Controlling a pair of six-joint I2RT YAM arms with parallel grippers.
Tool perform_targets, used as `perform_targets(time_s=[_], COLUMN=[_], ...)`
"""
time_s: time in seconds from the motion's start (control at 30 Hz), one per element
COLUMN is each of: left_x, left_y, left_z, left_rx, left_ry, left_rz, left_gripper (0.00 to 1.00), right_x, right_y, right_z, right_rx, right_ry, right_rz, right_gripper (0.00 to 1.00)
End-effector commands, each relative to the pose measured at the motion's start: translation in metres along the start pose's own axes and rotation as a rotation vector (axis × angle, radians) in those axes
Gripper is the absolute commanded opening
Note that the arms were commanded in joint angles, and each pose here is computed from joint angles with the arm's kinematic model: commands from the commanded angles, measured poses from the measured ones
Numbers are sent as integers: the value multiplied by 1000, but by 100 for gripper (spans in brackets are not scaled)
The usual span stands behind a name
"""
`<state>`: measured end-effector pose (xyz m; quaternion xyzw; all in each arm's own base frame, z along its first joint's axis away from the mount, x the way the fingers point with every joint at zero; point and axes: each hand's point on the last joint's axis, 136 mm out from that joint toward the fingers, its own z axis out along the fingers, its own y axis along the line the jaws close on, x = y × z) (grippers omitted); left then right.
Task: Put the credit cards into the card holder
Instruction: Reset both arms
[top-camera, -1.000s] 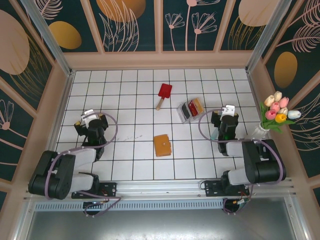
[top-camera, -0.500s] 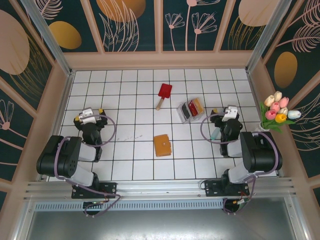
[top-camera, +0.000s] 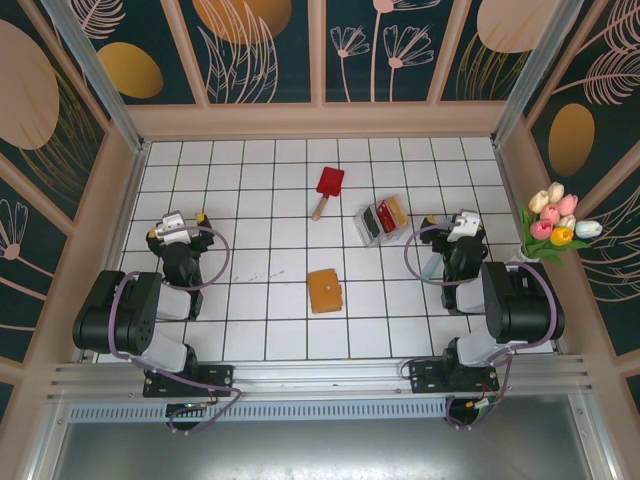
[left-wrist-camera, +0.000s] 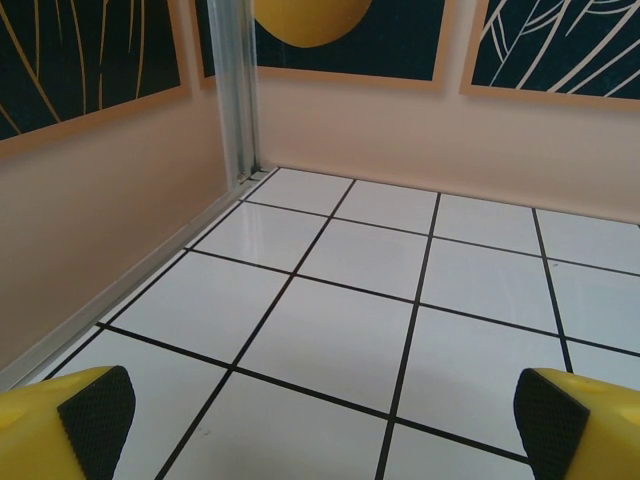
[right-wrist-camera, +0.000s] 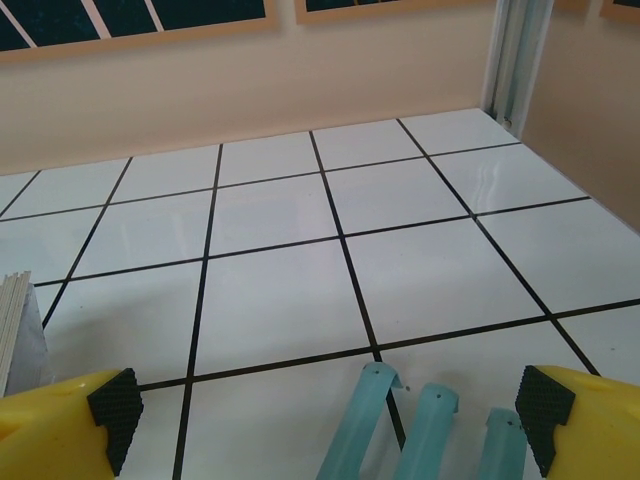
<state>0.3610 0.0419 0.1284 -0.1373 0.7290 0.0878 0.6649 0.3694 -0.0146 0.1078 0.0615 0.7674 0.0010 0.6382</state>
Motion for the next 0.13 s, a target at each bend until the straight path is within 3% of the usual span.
perform_targets(time_s=[0.0,0.1], left_x=[-12,-12], left_y=[-1,-2], left_z=[2,2], left_rx=[9,10], left_ry=[-40,-41], left_rz=[-29,-29], left_gripper=[99,99], right_x=[-13,-14], right_y=[4,4], right_z=[5,5], right_rx=[-37,-38], right_ry=[-35,-37], right_rz=[22,22], right_gripper=[99,99])
